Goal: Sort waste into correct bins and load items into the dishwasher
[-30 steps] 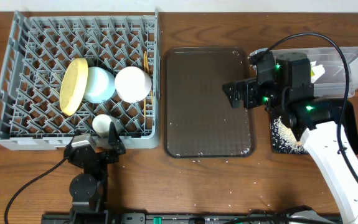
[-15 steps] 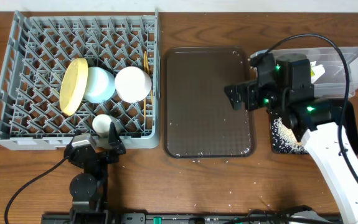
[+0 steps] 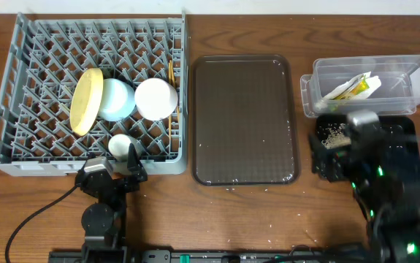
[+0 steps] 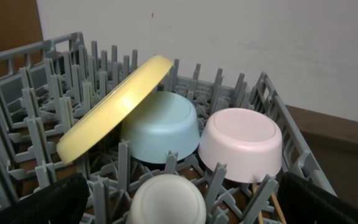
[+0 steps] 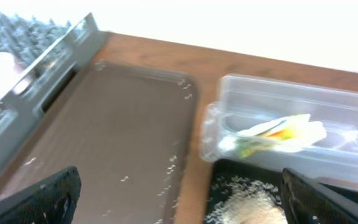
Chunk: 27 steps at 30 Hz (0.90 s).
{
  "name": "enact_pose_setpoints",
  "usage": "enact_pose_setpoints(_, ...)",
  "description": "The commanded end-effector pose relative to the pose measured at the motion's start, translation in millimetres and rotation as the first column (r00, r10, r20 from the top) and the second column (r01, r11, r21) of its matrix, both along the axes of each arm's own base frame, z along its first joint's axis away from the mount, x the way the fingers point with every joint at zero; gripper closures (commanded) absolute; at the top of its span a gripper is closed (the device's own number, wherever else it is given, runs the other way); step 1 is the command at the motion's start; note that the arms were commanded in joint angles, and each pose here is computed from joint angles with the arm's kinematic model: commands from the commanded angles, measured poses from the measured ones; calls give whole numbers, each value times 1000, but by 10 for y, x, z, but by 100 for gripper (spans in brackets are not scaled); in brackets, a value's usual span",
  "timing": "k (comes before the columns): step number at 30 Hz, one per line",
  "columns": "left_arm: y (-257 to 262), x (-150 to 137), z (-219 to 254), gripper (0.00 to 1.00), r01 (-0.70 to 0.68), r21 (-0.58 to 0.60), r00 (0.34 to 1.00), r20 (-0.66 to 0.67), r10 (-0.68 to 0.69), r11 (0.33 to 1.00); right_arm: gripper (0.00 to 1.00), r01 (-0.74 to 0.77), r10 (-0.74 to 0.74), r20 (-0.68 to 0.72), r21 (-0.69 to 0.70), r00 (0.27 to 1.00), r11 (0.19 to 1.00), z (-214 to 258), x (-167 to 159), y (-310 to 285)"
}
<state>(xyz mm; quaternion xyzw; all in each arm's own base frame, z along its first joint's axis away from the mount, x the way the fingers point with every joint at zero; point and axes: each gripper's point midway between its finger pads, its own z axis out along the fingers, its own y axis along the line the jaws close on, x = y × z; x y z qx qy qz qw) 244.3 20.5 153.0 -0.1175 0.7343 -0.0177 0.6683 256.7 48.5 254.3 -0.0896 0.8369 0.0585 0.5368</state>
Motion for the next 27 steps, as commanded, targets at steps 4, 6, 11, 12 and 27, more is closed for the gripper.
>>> enact_pose_setpoints(4, 32, -14, -190, 3, -18, -5, 998, -60, 18, 1000, 1, 121, -120, 124, 2, 985, 993, -328, -156, -318)
enact_pose_setpoints(6, 32, -14, -190, 3, -18, -5, 998, -60, 18, 1000, 1, 127, -126, 153, 6, 980, 992, -402, -194, -334)
enact_pose_setpoints(11, 32, -14, -190, 3, -18, -5, 998, -60, 18, 1000, 1, 136, -139, 334, 31, 932, 990, -314, -171, -358)
enact_pose_setpoints(12, 32, -14, -190, 3, -18, -5, 998, -60, 18, 1000, 1, 135, -139, 359, 35, 923, 990, -309, -162, -358)
enact_pose_setpoints(27, 32, -14, -190, 3, -18, -5, 998, -60, 18, 1000, 1, 127, -148, 485, 78, 862, 989, -593, -110, -356)
